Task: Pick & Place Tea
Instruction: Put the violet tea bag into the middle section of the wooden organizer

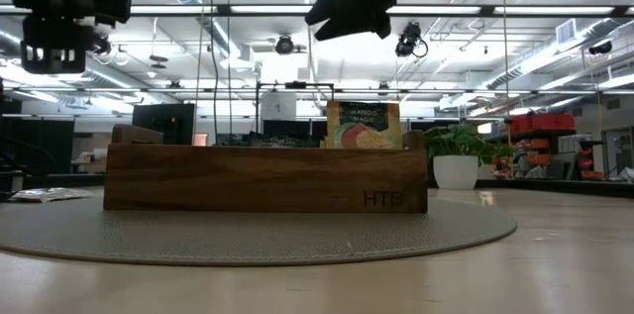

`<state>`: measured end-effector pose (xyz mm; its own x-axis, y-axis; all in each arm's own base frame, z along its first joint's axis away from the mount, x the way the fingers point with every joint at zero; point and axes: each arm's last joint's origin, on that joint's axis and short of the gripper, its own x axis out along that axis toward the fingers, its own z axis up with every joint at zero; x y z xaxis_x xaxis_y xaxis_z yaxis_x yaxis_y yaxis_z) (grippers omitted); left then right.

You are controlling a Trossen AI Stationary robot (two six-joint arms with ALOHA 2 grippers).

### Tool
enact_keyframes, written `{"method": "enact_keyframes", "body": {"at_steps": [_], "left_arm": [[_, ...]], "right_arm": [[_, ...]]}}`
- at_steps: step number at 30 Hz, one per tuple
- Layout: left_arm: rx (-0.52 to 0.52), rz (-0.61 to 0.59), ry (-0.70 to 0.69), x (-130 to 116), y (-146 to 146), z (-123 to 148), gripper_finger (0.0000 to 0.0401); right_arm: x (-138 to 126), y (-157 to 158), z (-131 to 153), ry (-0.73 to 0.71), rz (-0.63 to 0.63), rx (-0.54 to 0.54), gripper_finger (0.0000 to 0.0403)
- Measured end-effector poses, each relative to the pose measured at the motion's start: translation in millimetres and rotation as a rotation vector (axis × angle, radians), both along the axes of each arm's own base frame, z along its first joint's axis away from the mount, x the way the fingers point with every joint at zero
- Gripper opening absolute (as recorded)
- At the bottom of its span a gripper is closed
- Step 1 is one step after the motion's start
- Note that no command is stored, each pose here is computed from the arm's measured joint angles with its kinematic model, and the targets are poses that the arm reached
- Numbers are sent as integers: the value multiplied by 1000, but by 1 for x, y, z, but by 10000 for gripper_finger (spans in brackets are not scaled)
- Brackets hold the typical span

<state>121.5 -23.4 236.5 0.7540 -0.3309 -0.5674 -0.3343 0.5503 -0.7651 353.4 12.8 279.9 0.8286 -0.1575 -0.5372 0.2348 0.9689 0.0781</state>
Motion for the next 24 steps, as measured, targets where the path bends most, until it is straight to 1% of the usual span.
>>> {"method": "enact_keyframes", "body": {"at_steps": [2,6,10,13,18,21,24], "left_arm": [[25,-50,33,5,-5,-5,188],[48,-109,143,16,-12,-18,188],[80,-206,232,26,-20,-31,188],[56,-244,332,30,-24,-42,188],[-20,-225,547,27,-27,-56,188],[-10,-217,597,25,-27,-60,188],[27,-165,669,20,-24,-63,188]], "right_arm": [[0,-2,0,3,-5,0,197],[0,-2,0,4,-3,1,197],[0,-1,0,5,-1,3,197],[-1,-1,-1,13,2,14,197],[-2,1,-3,30,-1,30,197],[-2,4,-3,29,5,30,197],[-2,5,-3,30,7,30,197]]}}
